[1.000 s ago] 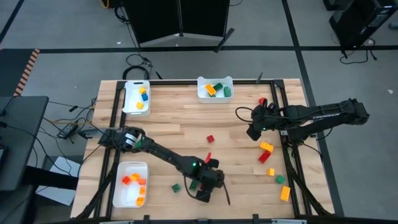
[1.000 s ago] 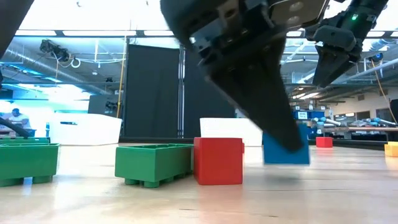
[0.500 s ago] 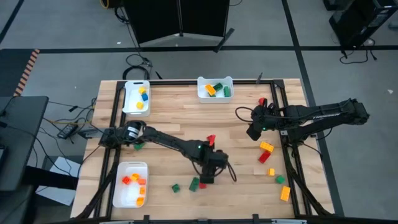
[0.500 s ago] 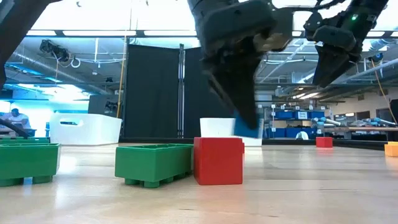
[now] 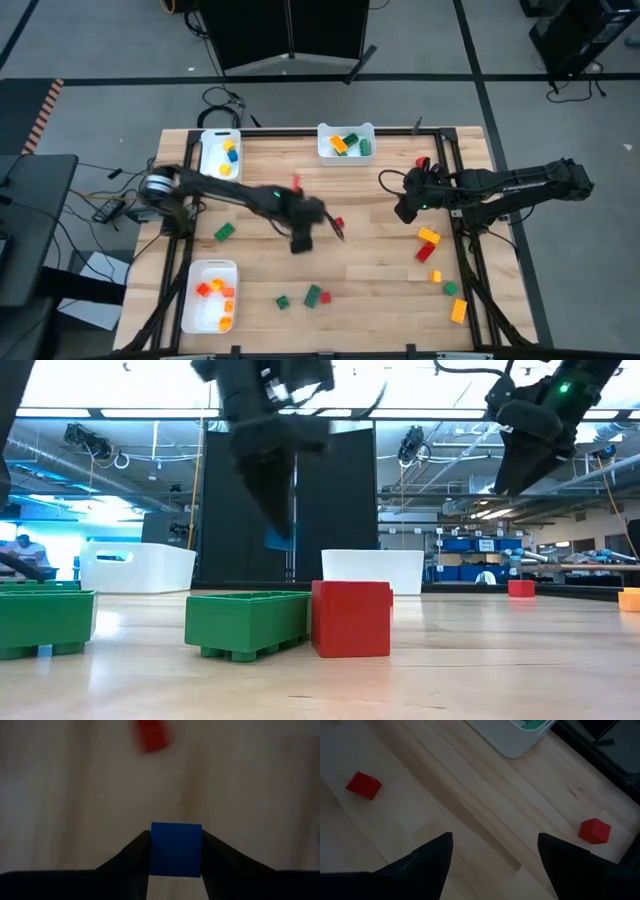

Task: Sort blocks by size
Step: Put the blue block into the top left white bin, then put the red 4 stud game piece into the bottom white bin

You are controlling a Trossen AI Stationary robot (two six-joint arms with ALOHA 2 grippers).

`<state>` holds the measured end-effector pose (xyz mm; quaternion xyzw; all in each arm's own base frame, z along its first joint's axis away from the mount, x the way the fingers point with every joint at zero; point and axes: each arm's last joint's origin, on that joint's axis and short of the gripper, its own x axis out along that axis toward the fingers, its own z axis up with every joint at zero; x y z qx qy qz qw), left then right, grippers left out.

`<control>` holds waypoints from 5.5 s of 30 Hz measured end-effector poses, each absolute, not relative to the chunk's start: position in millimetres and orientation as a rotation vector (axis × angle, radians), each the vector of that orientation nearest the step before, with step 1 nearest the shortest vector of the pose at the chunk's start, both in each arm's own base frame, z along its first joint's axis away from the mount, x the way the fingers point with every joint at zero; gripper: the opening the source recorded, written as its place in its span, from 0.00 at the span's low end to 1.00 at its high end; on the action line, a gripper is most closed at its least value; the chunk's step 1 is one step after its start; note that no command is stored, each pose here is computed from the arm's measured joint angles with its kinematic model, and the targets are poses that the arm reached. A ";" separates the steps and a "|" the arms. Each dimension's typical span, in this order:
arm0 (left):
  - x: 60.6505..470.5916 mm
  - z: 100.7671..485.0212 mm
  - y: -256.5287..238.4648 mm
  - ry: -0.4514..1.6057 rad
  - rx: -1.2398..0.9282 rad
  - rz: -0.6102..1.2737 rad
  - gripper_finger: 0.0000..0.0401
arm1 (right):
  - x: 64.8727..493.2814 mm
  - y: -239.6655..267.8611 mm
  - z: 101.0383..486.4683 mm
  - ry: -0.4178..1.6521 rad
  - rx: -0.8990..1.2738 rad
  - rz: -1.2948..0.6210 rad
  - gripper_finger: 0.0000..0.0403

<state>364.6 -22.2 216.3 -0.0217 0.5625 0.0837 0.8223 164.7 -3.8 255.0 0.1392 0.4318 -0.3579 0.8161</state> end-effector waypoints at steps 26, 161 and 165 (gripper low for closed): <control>149.3 262.8 139.7 1.079 -0.515 1.138 0.35 | 167.8 -11.7 256.7 0.774 0.526 -0.916 0.75; 234.0 342.1 29.3 0.842 -0.280 0.421 0.57 | 172.0 15.4 239.3 1.139 0.669 -0.632 0.86; 234.2 342.3 29.4 0.839 -0.280 0.422 0.57 | 177.5 25.1 231.6 1.193 0.666 -0.628 0.84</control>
